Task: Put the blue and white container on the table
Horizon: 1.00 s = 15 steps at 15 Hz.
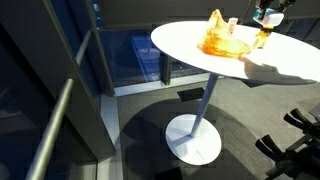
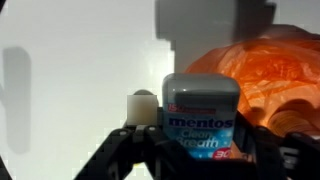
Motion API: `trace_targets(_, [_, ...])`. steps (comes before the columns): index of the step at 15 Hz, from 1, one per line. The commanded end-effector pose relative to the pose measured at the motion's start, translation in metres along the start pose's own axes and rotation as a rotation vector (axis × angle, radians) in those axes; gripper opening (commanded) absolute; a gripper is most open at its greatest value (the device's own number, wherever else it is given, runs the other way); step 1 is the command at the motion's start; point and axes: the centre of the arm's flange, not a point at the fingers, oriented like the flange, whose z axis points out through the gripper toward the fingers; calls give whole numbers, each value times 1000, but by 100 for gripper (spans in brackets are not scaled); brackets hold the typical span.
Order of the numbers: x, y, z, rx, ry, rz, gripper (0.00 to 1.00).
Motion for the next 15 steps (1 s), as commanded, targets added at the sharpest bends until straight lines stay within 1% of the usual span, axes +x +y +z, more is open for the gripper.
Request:
trace_targets(1, [-12, 53, -4, 15, -9, 48, 40])
trace_targets(3, [-16, 74, 3, 16, -27, 67, 40])
trace_targets(6, [-28, 90, 22, 8, -61, 64, 40])
trace_targets(10, [-44, 93, 56, -13, -93, 36, 40])
trace_targets(15, [-52, 94, 84, -46, -86, 26, 40])
